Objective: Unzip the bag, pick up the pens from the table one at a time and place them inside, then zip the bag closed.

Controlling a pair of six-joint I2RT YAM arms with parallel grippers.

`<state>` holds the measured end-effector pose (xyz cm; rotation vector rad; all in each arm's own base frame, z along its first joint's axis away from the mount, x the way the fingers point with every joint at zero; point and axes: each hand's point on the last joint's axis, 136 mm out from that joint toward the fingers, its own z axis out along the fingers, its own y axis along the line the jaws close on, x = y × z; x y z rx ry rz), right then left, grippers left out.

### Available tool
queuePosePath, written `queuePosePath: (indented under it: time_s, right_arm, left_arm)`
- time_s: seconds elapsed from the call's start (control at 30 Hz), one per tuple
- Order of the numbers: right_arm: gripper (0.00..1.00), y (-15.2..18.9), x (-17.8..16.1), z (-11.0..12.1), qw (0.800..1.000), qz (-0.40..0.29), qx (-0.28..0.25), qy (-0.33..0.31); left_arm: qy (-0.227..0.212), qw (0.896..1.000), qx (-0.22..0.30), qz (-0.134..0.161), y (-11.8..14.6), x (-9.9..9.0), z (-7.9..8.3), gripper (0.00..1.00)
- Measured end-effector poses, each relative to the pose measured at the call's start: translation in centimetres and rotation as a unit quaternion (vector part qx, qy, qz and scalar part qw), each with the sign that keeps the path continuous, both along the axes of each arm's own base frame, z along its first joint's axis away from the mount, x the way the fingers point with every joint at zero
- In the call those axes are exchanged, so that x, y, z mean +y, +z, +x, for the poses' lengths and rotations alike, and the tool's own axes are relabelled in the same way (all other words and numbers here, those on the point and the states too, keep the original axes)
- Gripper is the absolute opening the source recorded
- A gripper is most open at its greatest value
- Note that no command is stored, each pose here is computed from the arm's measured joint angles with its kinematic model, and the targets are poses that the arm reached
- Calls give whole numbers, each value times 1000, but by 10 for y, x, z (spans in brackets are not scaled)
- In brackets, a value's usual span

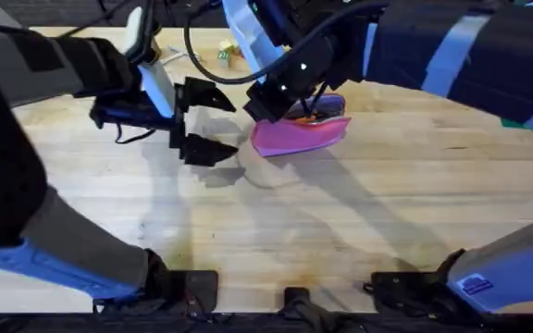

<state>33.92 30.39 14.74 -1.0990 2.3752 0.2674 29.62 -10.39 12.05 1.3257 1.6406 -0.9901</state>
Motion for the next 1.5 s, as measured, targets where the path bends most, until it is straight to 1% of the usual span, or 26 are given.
queuePosePath:
  time_s: [0.17, 0.4, 0.5, 0.67, 0.87, 0.9, 0.93, 1.0, 1.03, 1.1, 1.13, 1.17, 1.2, 1.23, 1.27, 1.5]
  right_arm:
    - [34, 0, 0, 0, 1000, 1, 1, -2]
    - [34, 0, 0, 0, 1000, 1, 1, -3]
    - [34, 0, 0, 0, 1000, 1, 1, -3]
    - [34, 0, 0, 0, 1000, 1, 1, -3]
    - [34, 0, 0, 0, 1000, 1, 0, -3]
    - [34, 0, 0, 0, 1000, 1, 1, -3]
    - [34, 0, 0, 0, 1000, 1, 1, -3]
    - [34, 0, 0, 0, 1000, 1, 0, -3]
    - [34, 0, 0, 0, 1000, 1, 1, -3]
    - [34, 0, 0, 0, 1000, 1, 1, -3]
    - [34, 0, 0, 0, 1000, 1, 1, -3]
    - [34, 0, 0, 0, 1000, 1, 1, -3]
    - [34, 0, 0, 0, 1000, 1, 1, -3]
    - [34, 0, 0, 0, 1000, 1, 1, -3]
    - [34, 0, 0, 0, 1000, 1, 2, -3]
    - [34, -1, -5, 2, 1000, 1, 7, -8]
  left_arm:
    - [-11, 999, 20, -25, -16, -11, 3, 993]
    - [-19, 998, 10, -58, -22, -22, 10, 993]
    - [-32, 998, -2, -62, -24, -31, 11, 993]
    - [-54, 997, -20, -60, -26, -46, 13, 993]
    - [-45, 997, -14, -59, -27, -48, 21, 997]
    - [-42, 997, -7, -59, -27, -48, 21, 930]
    - [-40, 997, -2, -60, -27, -48, 21, 825]
    - [-39, 997, 3, -59, -27, -48, 21, 513]
    - [-38, 998, 3, -59, -27, -48, 21, 444]
    - [-37, 998, 4, -59, -27, -48, 22, 404]
    - [-37, 998, 6, -60, -27, -48, 22, 356]
    - [-36, 998, 7, -59, -27, -47, 22, 255]
    - [-36, 998, 6, -59, -27, -47, 22, 112]
    - [-36, 998, 5, -59, -27, -47, 23, 63]
    - [-36, 998, 5, -59, -27, -47, 23, 49]
    - [-36, 998, 6, -60, -27, -48, 23, 42]
